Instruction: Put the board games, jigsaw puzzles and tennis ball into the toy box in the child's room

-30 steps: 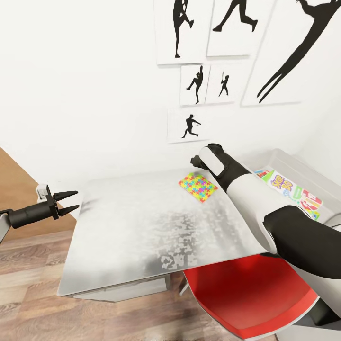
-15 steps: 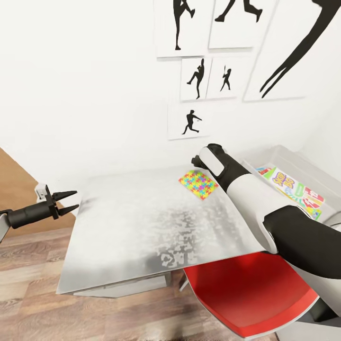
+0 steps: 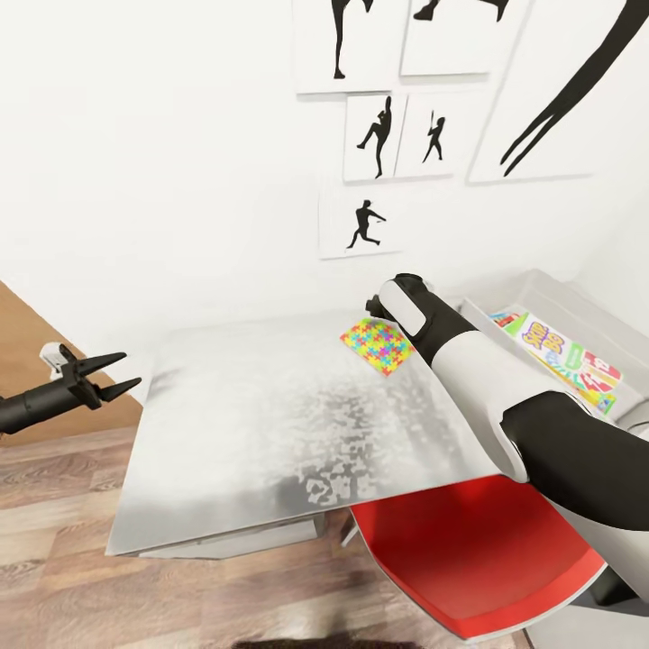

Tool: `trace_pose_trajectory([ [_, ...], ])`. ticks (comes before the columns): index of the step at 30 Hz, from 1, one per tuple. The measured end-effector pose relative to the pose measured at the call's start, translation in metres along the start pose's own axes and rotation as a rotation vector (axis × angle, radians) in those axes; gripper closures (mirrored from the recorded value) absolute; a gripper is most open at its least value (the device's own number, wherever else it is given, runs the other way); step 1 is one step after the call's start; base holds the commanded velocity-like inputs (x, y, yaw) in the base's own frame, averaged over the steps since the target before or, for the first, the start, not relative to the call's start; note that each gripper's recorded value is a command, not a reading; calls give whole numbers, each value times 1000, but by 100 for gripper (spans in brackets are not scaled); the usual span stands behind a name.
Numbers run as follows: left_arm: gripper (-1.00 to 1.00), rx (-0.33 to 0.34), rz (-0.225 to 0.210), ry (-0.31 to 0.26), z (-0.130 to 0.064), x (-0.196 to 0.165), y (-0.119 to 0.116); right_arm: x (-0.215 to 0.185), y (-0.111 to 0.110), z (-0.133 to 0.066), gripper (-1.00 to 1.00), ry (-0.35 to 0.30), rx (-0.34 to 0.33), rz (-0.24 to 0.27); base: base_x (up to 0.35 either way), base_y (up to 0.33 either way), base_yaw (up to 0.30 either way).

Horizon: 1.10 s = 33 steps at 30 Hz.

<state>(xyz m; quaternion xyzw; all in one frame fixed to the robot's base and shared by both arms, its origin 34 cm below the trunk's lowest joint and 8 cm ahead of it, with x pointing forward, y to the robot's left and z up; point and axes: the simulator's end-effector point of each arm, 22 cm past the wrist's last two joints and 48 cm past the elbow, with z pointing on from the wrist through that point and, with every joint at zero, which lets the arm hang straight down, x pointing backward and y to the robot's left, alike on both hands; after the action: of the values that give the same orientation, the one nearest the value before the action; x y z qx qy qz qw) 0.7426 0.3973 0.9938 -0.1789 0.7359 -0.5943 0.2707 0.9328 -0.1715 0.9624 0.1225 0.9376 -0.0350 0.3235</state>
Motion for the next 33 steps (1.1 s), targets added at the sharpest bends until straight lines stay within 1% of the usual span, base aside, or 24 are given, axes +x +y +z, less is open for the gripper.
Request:
trace_pose_trajectory([
  [6,-100,66,25,6,-7,3,-11,5,0,6,-100,9,2,-1,0,0,0],
  [8,-100,91,41,17,-8,8,-16,7,0,8,-100,11,2,-2,0,0,0],
  [14,-100,86,75,47,-7,21,-13,9,2,12,-100,15,0,-3,0,0,0],
  [21,-100,86,72,57,-4,27,-7,9,3,16,-100,16,-2,-4,0,0,0],
  [33,-100,73,45,58,-5,35,9,8,7,23,-100,22,-6,-9,0,0,0],
])
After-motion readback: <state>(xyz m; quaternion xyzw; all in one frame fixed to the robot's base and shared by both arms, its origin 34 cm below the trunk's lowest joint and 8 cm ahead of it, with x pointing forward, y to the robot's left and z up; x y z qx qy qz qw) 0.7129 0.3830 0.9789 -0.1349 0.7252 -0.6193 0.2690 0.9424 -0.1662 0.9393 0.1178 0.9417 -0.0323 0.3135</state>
